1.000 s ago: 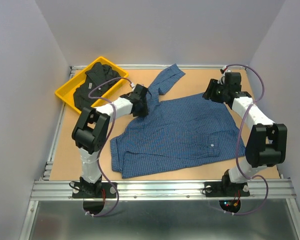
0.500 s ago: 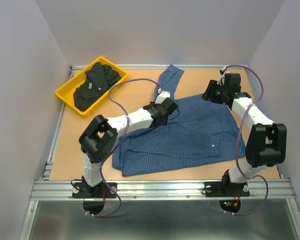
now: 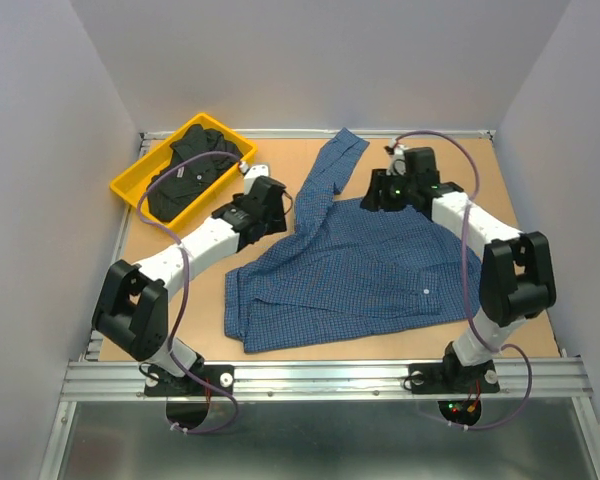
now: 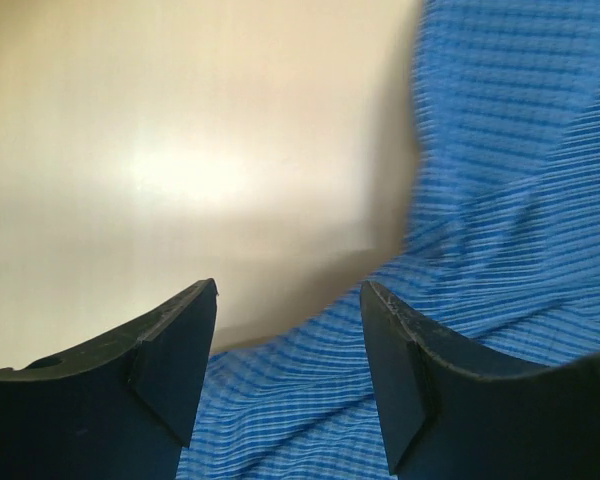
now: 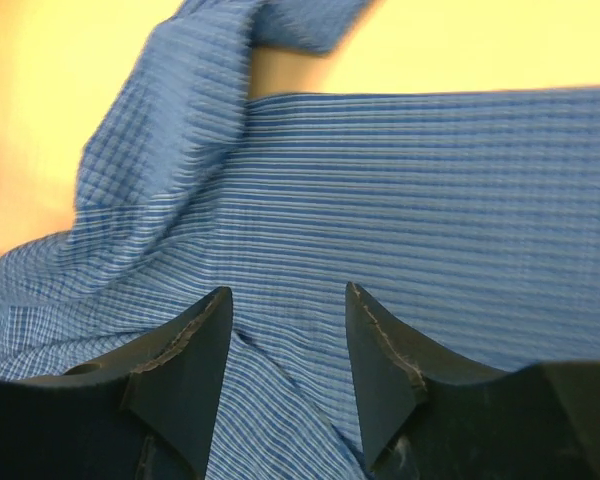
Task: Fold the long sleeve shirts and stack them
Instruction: Fold the shirt
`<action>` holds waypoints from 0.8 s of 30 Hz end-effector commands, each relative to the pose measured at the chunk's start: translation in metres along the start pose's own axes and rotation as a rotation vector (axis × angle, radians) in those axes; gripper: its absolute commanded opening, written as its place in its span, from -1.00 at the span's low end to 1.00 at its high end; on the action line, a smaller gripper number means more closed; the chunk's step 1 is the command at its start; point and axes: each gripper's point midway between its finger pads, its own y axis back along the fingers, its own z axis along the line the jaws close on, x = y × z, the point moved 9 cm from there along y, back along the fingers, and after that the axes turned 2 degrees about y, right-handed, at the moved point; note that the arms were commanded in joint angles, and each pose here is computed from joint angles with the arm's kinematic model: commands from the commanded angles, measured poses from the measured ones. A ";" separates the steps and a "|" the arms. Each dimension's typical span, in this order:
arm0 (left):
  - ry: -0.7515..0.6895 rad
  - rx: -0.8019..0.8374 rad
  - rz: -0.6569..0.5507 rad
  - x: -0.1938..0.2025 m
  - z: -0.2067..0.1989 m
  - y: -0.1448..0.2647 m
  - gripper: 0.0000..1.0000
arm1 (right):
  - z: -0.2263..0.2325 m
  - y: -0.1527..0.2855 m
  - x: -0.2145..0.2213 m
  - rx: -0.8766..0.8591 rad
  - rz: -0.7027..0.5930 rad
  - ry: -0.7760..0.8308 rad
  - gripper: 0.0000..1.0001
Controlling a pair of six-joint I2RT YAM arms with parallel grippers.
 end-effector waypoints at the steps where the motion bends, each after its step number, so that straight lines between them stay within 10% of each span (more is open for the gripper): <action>1: 0.085 0.041 0.101 0.015 0.037 -0.008 0.41 | 0.048 -0.030 -0.028 -0.075 -0.072 0.153 0.07; 24: 0.382 -0.032 0.205 0.082 0.121 -0.004 0.40 | 0.153 -0.173 -0.007 0.106 -0.095 0.280 0.38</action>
